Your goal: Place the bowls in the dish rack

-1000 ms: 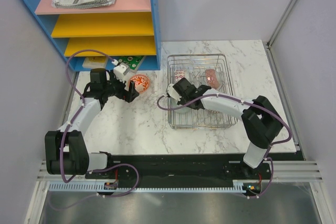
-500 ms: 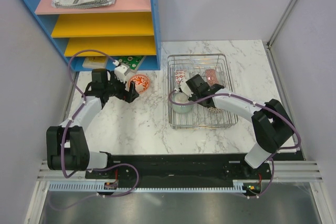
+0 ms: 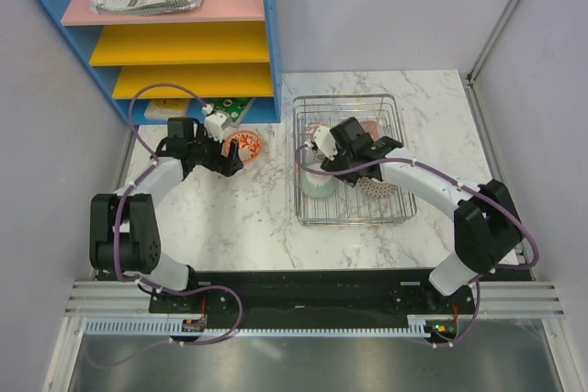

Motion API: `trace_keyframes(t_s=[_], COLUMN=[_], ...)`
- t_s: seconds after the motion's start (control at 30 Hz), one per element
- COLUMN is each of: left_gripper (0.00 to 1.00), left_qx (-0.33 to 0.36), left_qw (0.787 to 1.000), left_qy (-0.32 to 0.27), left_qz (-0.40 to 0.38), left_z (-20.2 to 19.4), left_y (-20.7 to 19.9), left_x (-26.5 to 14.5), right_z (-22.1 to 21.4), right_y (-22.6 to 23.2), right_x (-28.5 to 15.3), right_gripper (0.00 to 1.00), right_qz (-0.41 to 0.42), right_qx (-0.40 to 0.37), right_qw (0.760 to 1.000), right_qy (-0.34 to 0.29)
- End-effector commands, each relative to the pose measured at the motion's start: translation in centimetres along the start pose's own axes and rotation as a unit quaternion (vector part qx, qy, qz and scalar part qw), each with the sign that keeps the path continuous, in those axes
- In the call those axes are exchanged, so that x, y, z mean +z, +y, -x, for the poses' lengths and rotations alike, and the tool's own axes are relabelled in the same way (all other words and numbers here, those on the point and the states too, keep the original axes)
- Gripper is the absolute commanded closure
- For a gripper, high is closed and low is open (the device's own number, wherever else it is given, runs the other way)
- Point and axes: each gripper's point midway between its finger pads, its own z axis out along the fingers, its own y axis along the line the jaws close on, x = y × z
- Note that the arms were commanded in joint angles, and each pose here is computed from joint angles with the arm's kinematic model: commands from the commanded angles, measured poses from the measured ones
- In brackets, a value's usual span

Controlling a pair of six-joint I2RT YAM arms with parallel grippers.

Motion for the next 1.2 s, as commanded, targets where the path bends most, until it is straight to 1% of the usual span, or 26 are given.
trace_keyframes(t_s=[0.0, 0.13, 0.2, 0.23, 0.33, 0.4, 0.5, 0.6, 0.7, 0.8, 0.83, 0.9, 0.93, 1.0, 1.03, 1.1, 1.13, 1.17], left_gripper=[0.00, 0.00, 0.00, 0.00, 0.00, 0.00, 0.00, 0.06, 0.14, 0.23, 0.29, 0.33, 0.40, 0.46, 0.52, 0.59, 0.68, 0.72], left_qx=[0.028, 0.026, 0.022, 0.019, 0.009, 0.005, -0.002, -0.006, -0.009, -0.009, -0.007, -0.004, -0.002, 0.000, 0.000, 0.000, 0.001, 0.001], left_qw=[0.998, 0.998, 0.998, 0.998, 0.999, 0.999, 0.999, 0.999, 0.999, 0.999, 0.999, 0.999, 0.999, 0.999, 0.999, 0.999, 0.999, 0.999], left_qy=[-0.031, -0.035, -0.035, -0.034, -0.028, -0.025, -0.017, -0.005, -0.001, 0.009, 0.010, 0.017, 0.020, 0.026, 0.028, 0.032, 0.033, 0.032], left_qz=[0.040, 0.048, 0.048, 0.047, 0.046, 0.047, 0.042, 0.041, 0.042, 0.037, 0.035, 0.032, 0.033, 0.032, 0.031, 0.031, 0.031, 0.029], left_z=[3.1, 4.1, 4.4, 4.6, 4.5, 4.5, 4.0, 3.5, 3.5, 3.2, 3.1, 2.8, 2.7, 2.5, 2.4, 2.3, 2.3, 2.3], left_y=[2.7, 3.9, 4.2, 4.4, 4.9, 5.2, 5.4, 5.7, 5.9, 5.6, 5.5, 5.2, 5.1, 5.0, 4.9, 4.7, 4.7, 4.5], left_x=[0.7, 1.6, 1.9, 2.3, 3.2, 3.6, 4.4, 5.1, 5.5, 5.9, 6.0, 6.0, 6.0, 6.1, 6.2, 6.3, 6.3, 6.3], right_z=[4.6, 6.0, 6.8, 7.3, 9.7, 12.0, 15.3, 17.9, 19.7, 20.6, 20.6, 20.8, 20.6, 20.5, 20.4, 20.4, 20.3, 20.4], right_y=[-0.1, 0.5, 1.2, 1.3, 1.7, 1.4, -0.2, -1.7, -2.2, -1.3, -1.1, -0.7, -0.8, -1.0, -0.8, -0.6, -0.4, -0.4], right_x=[-4.5, -6.5, -7.5, -8.4, -11.4, -14.2, -18.5, -22.6, -25.9, -27.8, -28.0, -28.2, -28.1, -28.0, -27.8, -28.3, -28.3, -28.3], right_gripper=[0.30, 0.25, 0.18, 0.16, 0.02, 0.02, 0.02, 0.02, 0.02, 0.02, 0.02, 0.02, 0.02, 0.02, 0.02, 0.02, 0.02, 0.02], right_qz=[0.043, 0.070, 0.095, 0.101, 0.133, 0.151, 0.150, 0.146, 0.146, 0.157, 0.158, 0.158, 0.153, 0.144, 0.145, 0.150, 0.153, 0.153], right_qx=[0.026, 0.031, 0.037, 0.050, 0.072, 0.107, 0.158, 0.197, 0.230, 0.243, 0.247, 0.250, 0.253, 0.257, 0.259, 0.260, 0.258, 0.257], right_qw=[0.994, 0.989, 0.983, 0.980, 0.964, 0.948, 0.923, 0.896, 0.874, 0.862, 0.861, 0.860, 0.861, 0.862, 0.862, 0.860, 0.860, 0.860], right_qy=[-0.093, -0.130, -0.150, -0.166, -0.219, -0.258, -0.318, -0.370, -0.403, -0.416, -0.416, -0.415, -0.414, -0.413, -0.410, -0.413, -0.413, -0.414])
